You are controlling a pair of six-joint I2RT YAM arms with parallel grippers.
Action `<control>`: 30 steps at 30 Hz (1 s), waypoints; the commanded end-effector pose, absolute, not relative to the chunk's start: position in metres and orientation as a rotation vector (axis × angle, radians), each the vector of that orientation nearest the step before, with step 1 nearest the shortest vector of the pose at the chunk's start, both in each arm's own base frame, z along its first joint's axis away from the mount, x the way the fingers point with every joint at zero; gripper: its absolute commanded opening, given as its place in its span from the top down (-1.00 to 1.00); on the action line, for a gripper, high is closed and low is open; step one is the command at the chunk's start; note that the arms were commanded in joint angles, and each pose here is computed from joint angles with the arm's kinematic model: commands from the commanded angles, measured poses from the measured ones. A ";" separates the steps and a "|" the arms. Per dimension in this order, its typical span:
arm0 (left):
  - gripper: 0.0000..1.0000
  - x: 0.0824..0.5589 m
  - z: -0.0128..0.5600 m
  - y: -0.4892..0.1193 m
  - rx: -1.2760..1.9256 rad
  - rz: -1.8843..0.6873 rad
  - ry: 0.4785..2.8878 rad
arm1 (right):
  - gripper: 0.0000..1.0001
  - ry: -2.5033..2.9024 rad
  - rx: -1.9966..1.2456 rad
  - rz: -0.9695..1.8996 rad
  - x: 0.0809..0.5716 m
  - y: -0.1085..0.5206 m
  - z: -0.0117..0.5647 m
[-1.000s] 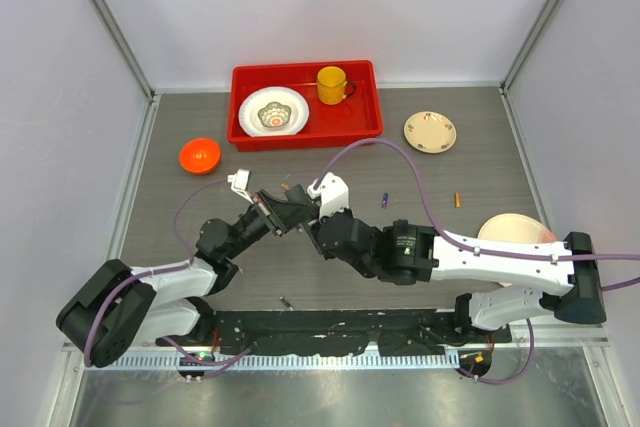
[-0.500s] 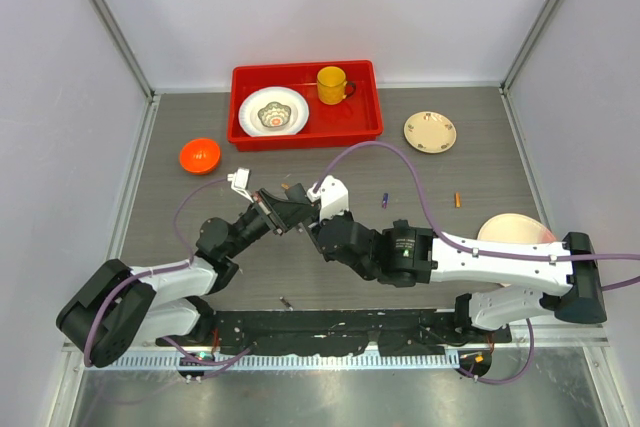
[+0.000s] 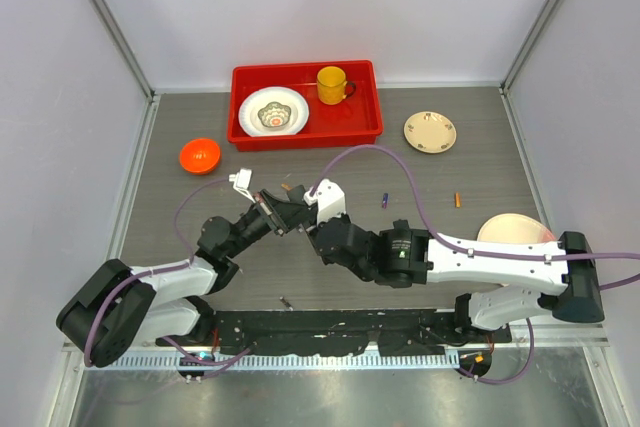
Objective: Load the batteries into the remote control
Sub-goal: Load the battery into the remote control.
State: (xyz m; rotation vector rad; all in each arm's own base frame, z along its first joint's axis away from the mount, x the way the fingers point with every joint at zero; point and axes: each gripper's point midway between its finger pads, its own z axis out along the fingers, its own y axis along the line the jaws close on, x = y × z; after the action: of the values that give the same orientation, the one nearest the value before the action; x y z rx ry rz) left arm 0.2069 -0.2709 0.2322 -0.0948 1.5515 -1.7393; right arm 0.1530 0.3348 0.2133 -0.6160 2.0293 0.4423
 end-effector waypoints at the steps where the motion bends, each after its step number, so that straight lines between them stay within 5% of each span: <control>1: 1.00 0.186 0.319 -0.259 0.050 -1.844 1.163 | 0.94 2.059 -0.665 0.460 0.144 0.345 0.203; 30: 1.00 0.184 0.313 -0.257 0.044 -1.841 1.174 | 0.36 2.038 -0.547 0.483 0.152 0.344 0.226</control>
State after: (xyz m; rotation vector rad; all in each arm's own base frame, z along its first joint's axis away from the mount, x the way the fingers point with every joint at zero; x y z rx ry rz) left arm 0.2073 -0.2711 0.2303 -0.1009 1.5610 -1.7372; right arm 0.1513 0.3388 0.2108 -0.5946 2.0512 0.4526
